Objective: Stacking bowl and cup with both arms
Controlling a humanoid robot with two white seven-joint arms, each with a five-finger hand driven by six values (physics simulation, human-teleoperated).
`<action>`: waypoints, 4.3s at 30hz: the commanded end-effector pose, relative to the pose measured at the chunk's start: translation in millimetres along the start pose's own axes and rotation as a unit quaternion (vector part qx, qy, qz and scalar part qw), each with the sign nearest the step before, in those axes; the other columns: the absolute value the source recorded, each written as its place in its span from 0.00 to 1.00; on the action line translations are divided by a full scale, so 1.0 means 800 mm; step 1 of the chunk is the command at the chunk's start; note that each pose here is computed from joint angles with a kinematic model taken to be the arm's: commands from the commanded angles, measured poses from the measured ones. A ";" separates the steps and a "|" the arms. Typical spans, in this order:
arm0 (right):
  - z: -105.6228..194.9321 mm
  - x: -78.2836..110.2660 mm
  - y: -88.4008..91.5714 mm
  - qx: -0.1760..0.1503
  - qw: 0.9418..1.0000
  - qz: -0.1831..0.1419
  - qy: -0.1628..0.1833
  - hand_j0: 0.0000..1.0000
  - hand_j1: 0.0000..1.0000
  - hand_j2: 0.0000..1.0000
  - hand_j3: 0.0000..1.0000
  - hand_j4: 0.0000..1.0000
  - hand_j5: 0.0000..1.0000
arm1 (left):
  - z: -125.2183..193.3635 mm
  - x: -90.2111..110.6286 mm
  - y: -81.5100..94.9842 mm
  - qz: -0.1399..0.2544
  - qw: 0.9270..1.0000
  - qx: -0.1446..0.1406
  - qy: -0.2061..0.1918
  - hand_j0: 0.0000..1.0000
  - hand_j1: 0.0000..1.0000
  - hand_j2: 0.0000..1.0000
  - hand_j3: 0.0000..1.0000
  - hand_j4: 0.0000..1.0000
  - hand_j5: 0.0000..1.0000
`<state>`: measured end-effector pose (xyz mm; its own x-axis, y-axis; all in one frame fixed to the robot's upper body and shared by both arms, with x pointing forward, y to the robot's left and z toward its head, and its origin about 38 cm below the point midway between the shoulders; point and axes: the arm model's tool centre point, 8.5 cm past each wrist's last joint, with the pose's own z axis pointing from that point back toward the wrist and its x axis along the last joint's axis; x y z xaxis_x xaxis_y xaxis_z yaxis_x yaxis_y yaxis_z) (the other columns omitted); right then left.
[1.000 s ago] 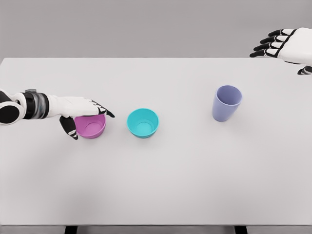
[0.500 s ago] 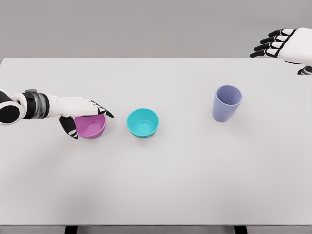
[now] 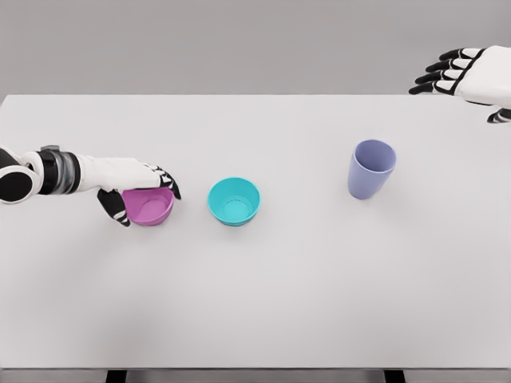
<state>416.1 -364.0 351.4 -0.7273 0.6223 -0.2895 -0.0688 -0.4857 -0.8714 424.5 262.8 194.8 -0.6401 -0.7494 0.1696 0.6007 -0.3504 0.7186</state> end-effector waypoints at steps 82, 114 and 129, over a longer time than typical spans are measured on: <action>0.004 -0.003 0.001 0.002 1.000 -0.002 0.005 1.00 1.00 1.00 1.00 1.00 1.00 | -0.036 0.105 0.091 -0.087 0.988 0.061 -0.114 0.74 0.74 0.74 0.74 0.74 0.74; -0.030 0.004 -0.030 -0.075 0.995 -0.052 -0.037 1.00 1.00 1.00 1.00 1.00 1.00 | -0.062 0.119 0.088 -0.094 0.987 0.054 -0.123 0.87 0.87 0.87 0.87 0.87 0.87; -0.098 -0.015 0.002 -0.034 0.996 -0.076 -0.020 1.00 1.00 1.00 1.00 1.00 1.00 | -0.060 0.121 0.087 -0.102 0.984 0.054 -0.133 1.00 1.00 1.00 1.00 1.00 1.00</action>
<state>472.7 -324.1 334.4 -0.7417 0.6495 -0.1675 -0.1011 -0.3551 -0.9294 427.7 138.5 228.3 -0.8530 -0.4926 0.1726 0.4013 -0.4074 0.8204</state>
